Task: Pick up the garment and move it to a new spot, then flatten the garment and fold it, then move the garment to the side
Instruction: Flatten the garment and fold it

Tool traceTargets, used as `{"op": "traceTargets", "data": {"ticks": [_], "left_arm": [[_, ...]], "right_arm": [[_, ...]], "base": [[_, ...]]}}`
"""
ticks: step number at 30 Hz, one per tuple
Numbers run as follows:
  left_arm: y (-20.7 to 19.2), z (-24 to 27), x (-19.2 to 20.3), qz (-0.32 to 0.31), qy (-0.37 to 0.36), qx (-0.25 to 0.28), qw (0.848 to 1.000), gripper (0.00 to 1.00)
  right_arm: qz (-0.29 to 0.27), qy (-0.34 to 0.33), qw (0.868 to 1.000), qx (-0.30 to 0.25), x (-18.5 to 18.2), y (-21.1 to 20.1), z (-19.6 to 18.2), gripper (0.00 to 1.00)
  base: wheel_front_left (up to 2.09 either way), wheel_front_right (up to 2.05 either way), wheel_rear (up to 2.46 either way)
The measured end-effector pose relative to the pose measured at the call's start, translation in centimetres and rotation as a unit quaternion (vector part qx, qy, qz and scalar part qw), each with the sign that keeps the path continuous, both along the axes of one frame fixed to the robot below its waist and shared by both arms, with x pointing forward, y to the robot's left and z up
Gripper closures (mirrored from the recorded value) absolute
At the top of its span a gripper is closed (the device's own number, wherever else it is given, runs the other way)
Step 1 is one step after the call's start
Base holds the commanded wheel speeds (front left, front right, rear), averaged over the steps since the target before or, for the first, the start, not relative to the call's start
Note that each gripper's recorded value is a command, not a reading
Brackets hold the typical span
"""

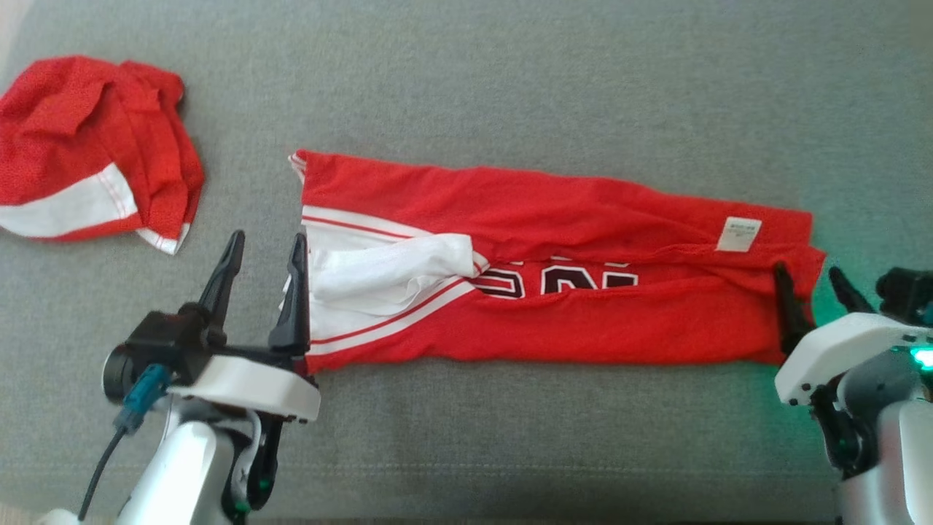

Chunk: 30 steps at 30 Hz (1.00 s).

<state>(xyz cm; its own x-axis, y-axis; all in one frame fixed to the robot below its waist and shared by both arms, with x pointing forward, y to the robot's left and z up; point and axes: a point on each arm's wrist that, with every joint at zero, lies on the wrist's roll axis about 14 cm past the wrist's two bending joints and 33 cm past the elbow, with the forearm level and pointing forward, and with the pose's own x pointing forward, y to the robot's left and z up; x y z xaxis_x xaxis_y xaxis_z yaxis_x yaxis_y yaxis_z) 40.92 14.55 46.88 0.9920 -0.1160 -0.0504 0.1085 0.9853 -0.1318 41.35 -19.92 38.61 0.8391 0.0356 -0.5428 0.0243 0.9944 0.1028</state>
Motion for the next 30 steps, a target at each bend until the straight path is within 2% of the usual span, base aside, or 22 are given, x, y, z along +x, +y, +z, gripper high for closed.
{"op": "traceTargets", "data": {"ticks": [5,13,14,15,22,30], "left_arm": [[0.1,-1.2,0.5,0.002,0.015,0.000,1.000,0.00],[0.0,-1.9,0.8,0.000,0.020,0.000,1.000,0.00],[0.0,-1.9,0.9,0.000,0.020,0.001,1.000,0.00],[0.1,-1.9,1.0,0.001,0.020,0.001,1.000,0.00],[0.2,-1.4,1.4,0.005,0.013,-0.002,1.000,0.00],[-0.3,-0.3,1.3,-0.002,-0.003,-0.003,1.000,0.00]], "right_arm": [[0.000,0.059,0.998,0.012,-0.4,0.4,-2.2,0.00],[-0.011,0.098,0.994,0.055,-0.6,0.6,-2.7,0.00],[-0.010,0.102,0.993,0.060,-0.7,0.8,-2.8,0.56],[-0.011,0.102,0.993,0.065,-0.6,0.8,-2.7,1.00],[-0.015,0.070,0.995,0.073,-0.3,0.8,-1.3,1.00],[-0.070,0.006,0.997,0.036,0.0,-3.5,1.7,1.00]], "base": [[0.00,0.00,0.00],[0.00,0.00,0.00],[0.00,0.00,0.00],[0.00,0.00,0.00],[0.00,0.00,0.00],[0.00,0.00,0.00]]}}
